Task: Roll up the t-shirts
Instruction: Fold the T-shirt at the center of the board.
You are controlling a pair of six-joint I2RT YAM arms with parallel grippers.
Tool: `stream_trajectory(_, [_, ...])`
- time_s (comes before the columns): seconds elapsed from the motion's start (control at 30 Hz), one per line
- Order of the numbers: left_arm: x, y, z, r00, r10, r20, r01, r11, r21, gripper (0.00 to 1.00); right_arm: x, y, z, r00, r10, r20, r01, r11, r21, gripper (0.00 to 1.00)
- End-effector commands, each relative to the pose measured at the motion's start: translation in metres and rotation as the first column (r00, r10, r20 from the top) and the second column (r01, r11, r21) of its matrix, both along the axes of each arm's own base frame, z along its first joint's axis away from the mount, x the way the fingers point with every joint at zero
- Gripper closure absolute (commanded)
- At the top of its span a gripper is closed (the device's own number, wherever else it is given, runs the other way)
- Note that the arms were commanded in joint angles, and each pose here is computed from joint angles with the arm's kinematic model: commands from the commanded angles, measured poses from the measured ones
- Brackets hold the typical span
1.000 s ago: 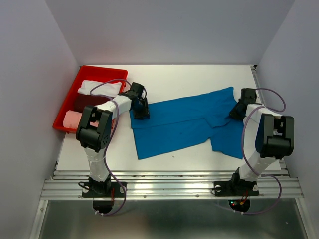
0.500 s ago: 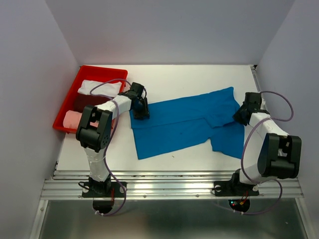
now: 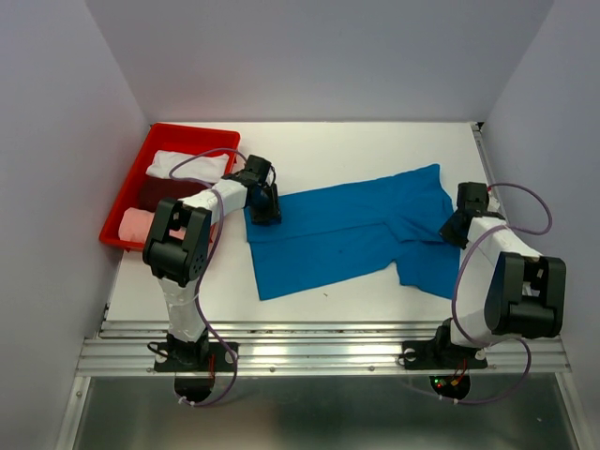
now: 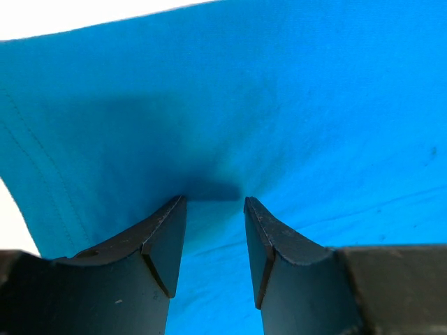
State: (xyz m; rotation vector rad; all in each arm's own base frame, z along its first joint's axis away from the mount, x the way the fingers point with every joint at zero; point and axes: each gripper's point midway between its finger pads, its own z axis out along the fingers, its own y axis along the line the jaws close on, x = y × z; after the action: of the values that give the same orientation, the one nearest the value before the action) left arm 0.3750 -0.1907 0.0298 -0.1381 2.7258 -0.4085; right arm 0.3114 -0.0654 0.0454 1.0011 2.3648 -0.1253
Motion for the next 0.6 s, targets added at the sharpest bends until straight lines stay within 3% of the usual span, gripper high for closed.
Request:
stream_trajectory(0.0, [-0.003,-0.001,0.014,0.999,-0.025,0.030,0.025,1.000,-0.002,0.50,-0.003,-0.020,0.019,0.998,-0.065,0.023,0.067,0.993,-0.092,0.96])
stream_trajectory(0.07, [-0.002,-0.001,0.015,0.999,-0.025,0.030,0.025,1.000,-0.002,0.50,-0.002,-0.019,0.023,0.998,-0.060,0.035,0.063,0.994,-0.088,0.95])
stream_trajectory(0.17, [-0.001,-0.001,0.016,0.999,-0.025,0.033,0.025,1.000,-0.003,0.50,-0.001,-0.019,0.027,0.998,-0.058,0.034,0.061,0.995,-0.085,0.75])
stream_trajectory(0.2, [-0.001,-0.001,0.016,0.999,-0.025,0.033,0.025,1.000,-0.003,0.50,0.002,-0.020,0.033,0.997,-0.061,0.051,0.065,0.994,-0.089,0.55])
stream_trajectory(0.23, [-0.001,-0.001,0.017,0.999,-0.024,0.034,0.024,1.000,-0.004,0.50,0.004,-0.021,0.038,0.996,-0.060,0.064,0.066,0.994,-0.092,0.54])
stream_trajectory(0.37, [0.002,-0.001,0.021,0.999,-0.021,0.045,0.021,1.000,-0.003,0.50,0.021,-0.019,0.057,0.991,-0.048,0.127,0.058,0.995,-0.078,0.54])
stream_trajectory(0.57, [0.007,-0.003,0.021,0.999,-0.004,0.045,0.004,1.000,-0.007,0.50,0.070,-0.002,0.061,0.977,0.029,0.212,-0.032,0.999,0.014,0.78])
